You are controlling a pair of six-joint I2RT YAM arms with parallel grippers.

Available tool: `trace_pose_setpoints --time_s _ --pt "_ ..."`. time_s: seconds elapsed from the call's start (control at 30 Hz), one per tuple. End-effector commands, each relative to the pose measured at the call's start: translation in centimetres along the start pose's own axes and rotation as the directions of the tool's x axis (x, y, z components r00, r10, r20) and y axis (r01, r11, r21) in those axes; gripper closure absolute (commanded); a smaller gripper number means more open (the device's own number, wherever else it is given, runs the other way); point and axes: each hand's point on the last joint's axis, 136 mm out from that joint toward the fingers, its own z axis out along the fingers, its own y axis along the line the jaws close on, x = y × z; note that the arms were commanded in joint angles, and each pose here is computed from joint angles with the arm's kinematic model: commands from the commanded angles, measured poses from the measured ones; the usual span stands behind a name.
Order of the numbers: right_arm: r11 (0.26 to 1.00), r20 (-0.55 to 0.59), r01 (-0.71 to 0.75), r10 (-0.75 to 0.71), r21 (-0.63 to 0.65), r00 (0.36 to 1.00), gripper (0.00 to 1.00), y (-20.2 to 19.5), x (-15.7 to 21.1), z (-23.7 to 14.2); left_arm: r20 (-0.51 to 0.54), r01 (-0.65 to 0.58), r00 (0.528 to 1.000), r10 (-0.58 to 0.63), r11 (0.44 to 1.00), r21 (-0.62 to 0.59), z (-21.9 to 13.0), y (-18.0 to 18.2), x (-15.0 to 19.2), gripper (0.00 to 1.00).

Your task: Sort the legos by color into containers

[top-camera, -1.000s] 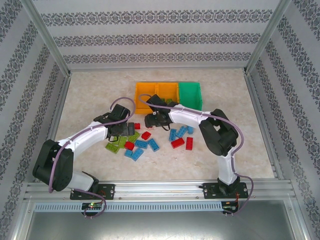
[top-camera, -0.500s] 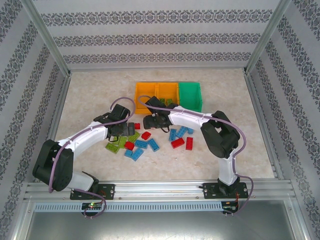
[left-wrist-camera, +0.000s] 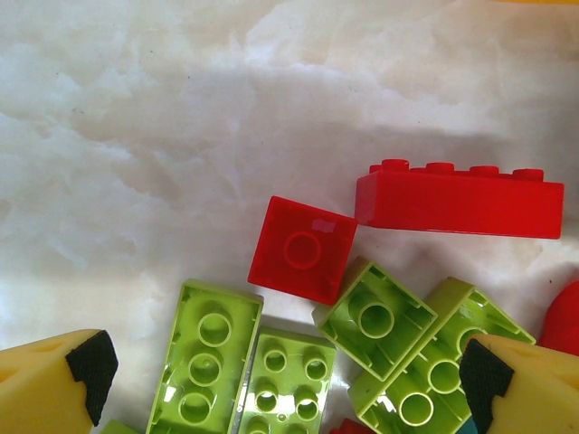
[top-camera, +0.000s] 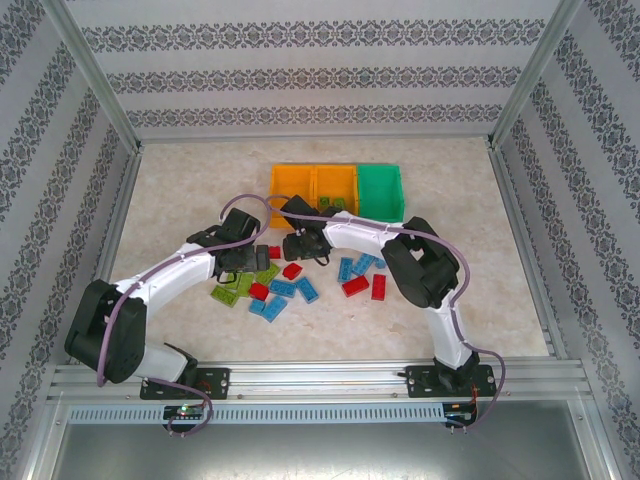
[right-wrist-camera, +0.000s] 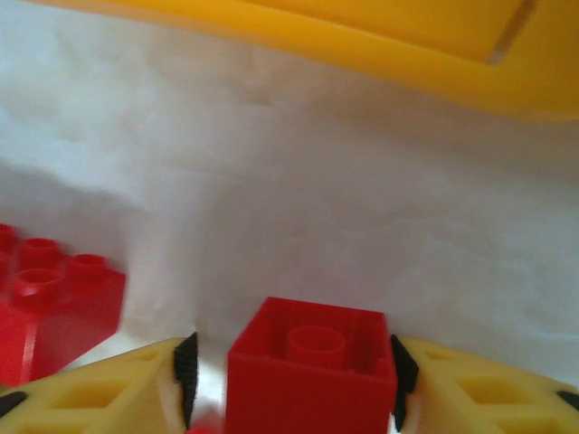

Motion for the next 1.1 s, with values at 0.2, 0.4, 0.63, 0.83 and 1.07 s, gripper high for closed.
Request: trace_pose_setpoints --time_s 0.2,0.4,0.63,0.83,1.07 --pt "1.000 0.069 0.012 -0.014 0.027 0.998 0.65 -0.7 -1.4 -3.4 0.029 0.015 0.999 -0.015 1.000 0.011 -0.8 0.1 -0.9 0.01" --pt "0.998 0.185 -0.023 0.012 0.061 0.983 0.68 -4.2 -3.5 -8.7 0.020 -0.022 1.000 0.021 0.999 0.050 -0.7 -1.6 -1.5 0.02" --pt "0.974 0.249 -0.139 0.092 0.178 0.964 0.67 -13.9 -6.4 -11.7 -0.010 -0.074 0.997 0.074 0.996 0.058 0.0 -3.7 -1.7 0.02" --pt "0.952 0.237 -0.185 0.126 0.244 0.963 0.67 -18.9 -7.9 -11.0 -0.047 -0.087 0.995 0.089 0.995 0.051 0.8 -4.7 -1.3 0.03" --pt "0.946 0.196 -0.203 0.156 0.251 0.968 0.64 -21.1 -8.8 -8.6 -0.078 -0.105 0.991 0.108 0.994 0.043 1.7 -5.8 -1.2 0.03"
